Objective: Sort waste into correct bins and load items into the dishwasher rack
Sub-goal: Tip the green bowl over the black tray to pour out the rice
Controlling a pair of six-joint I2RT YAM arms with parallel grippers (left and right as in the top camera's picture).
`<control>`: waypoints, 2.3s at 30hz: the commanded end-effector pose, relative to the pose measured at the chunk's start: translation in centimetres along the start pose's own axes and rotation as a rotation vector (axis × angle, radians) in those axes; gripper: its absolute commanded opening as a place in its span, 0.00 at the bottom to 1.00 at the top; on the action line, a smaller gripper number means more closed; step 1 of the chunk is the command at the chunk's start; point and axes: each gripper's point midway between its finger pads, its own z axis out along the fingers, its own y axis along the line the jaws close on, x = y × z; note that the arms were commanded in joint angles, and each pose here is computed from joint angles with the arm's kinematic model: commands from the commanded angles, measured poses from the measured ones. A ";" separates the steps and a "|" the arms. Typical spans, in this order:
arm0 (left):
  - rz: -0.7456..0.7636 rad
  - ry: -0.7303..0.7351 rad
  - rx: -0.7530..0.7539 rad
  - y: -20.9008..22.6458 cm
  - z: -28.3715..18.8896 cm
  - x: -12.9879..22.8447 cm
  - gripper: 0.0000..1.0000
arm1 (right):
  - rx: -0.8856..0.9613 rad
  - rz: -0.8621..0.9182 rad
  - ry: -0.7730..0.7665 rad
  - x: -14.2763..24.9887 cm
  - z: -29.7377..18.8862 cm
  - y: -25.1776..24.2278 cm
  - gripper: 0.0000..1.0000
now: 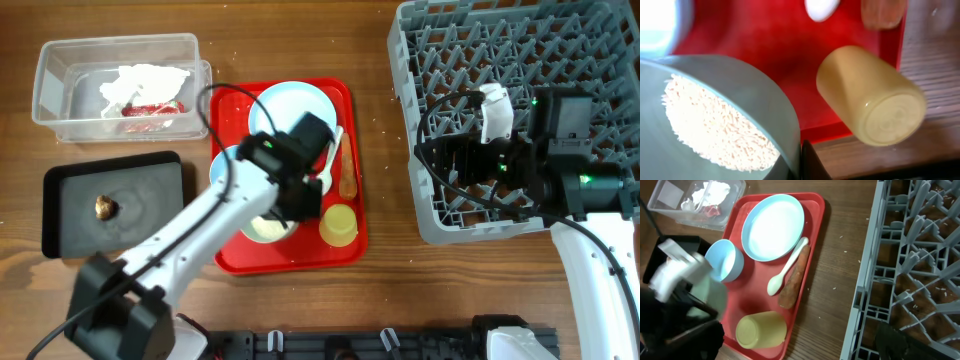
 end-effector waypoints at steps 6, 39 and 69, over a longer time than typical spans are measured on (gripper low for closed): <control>-0.346 -0.200 0.213 7.6 -8.5 -3.4 0.04 | 0.009 -0.014 -0.019 -0.8 -0.3 0.0 1.00; -0.761 -0.711 1.203 30.3 -9.0 -4.9 0.04 | 0.008 -0.003 -0.007 -0.5 -0.3 0.0 1.00; -0.794 -0.752 1.342 29.6 -13.2 -5.1 0.04 | 0.008 0.005 0.006 -0.2 -0.3 0.0 1.00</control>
